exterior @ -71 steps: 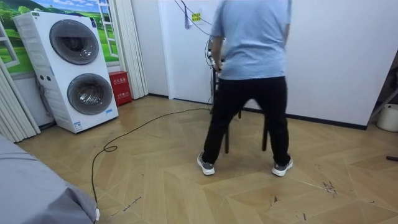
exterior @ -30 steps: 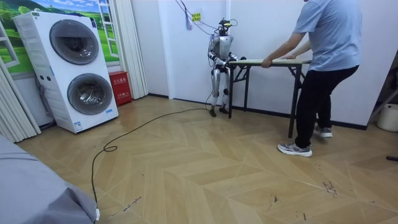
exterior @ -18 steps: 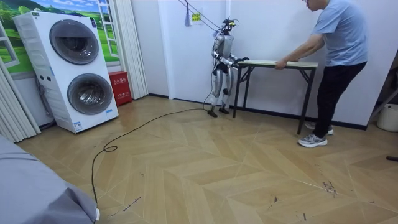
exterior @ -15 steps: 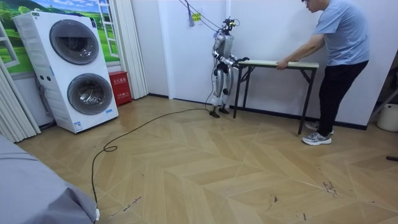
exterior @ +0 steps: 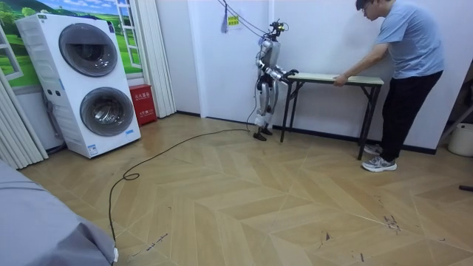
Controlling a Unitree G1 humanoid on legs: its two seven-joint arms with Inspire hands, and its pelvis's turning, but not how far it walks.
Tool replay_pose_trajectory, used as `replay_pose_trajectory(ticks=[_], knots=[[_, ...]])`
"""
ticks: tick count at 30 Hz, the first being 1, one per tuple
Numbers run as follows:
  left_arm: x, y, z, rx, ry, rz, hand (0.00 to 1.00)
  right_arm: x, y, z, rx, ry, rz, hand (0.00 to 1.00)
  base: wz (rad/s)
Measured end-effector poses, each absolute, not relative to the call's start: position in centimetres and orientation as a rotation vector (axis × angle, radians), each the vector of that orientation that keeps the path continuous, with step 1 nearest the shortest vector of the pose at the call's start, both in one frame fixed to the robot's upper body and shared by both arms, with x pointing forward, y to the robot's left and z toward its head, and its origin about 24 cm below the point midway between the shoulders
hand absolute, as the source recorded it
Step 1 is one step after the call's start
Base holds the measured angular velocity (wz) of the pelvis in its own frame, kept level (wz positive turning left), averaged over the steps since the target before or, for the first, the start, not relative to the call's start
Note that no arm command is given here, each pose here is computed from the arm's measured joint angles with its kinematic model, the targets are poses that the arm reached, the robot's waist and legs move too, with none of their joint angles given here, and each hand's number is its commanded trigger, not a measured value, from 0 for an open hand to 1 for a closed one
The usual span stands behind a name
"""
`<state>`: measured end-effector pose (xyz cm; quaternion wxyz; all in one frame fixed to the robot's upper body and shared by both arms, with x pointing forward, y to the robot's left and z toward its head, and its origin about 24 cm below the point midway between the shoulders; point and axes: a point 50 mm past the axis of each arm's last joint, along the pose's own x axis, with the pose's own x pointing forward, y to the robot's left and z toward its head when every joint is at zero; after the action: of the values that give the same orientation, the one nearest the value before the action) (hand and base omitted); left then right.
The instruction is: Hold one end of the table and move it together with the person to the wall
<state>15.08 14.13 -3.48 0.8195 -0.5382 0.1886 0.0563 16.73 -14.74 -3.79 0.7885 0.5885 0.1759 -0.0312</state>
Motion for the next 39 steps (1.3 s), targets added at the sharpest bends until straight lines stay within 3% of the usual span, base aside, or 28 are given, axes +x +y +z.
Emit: replay_pose_trajectory(ticks=[6,34,37,39], knots=[[15.0,14.1,-3.7,-1.11,0.447,0.089,1.0,15.7,-15.3,-4.3,1.28,0.397,-0.108,1.0,0.56],[14.3,14.5,-5.1,-1.052,0.515,0.114,1.0,15.4,-15.5,-5.5,1.254,0.464,-0.138,1.0,-0.08],[14.2,14.5,-5.4,-1.048,0.526,0.116,0.81,15.4,-15.6,-6.0,1.251,0.468,-0.141,1.0,-0.01],[14.1,14.5,-5.6,-1.048,0.532,0.122,0.66,15.4,-15.5,-6.2,1.251,0.476,-0.146,0.82,0.0]])
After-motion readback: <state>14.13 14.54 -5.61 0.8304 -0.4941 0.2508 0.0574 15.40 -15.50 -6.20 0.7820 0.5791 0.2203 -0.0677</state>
